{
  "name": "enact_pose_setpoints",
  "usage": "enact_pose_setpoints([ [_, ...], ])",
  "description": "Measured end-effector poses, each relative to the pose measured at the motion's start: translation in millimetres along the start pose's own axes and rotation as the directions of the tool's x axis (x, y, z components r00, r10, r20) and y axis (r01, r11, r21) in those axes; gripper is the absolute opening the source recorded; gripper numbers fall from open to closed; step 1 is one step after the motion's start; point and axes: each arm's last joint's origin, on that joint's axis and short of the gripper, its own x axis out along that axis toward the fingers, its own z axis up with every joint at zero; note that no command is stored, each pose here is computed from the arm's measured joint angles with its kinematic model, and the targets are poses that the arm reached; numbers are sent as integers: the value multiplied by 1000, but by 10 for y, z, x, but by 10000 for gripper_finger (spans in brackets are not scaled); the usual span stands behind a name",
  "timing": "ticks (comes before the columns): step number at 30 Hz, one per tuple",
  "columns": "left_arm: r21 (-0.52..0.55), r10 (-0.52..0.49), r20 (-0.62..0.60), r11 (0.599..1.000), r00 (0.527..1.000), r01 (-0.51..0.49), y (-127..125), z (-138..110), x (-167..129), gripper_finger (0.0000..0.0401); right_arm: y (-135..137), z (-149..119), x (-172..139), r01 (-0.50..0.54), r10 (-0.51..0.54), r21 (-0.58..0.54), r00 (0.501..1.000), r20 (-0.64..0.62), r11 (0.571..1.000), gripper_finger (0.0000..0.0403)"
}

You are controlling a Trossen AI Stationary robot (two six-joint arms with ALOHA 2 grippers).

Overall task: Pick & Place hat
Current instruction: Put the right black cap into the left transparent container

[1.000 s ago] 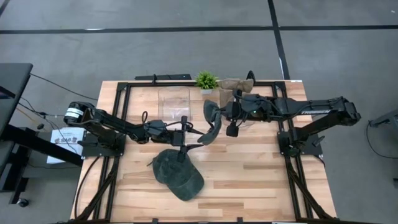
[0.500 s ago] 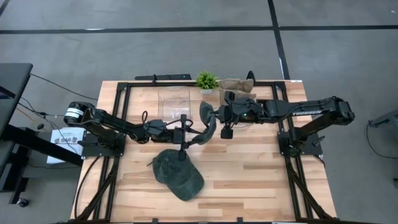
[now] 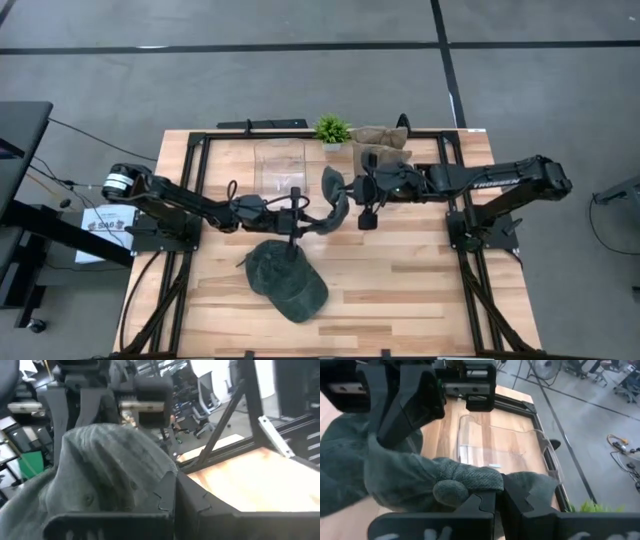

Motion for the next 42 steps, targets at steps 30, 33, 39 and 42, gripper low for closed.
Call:
enact_pose_setpoints([
  [30, -162, -128, 132, 975, 983, 149, -76, 257, -102, 7, 842, 103, -326, -162, 170, -342, 985, -6, 926, 228],
  [33, -188, -170, 152, 962, 974, 197, -90, 264, -105, 7, 875, 108, -343, -169, 180, -349, 984, -2, 922, 229],
  [39, -212, -238, 190, 938, 953, 276, -96, 303, -129, 7, 879, 115, -366, -172, 184, -336, 983, 6, 926, 223],
  [42, -220, -256, 231, 926, 939, 306, -67, 382, -173, 7, 857, 123, -398, -168, 184, -330, 983, 16, 929, 226],
])
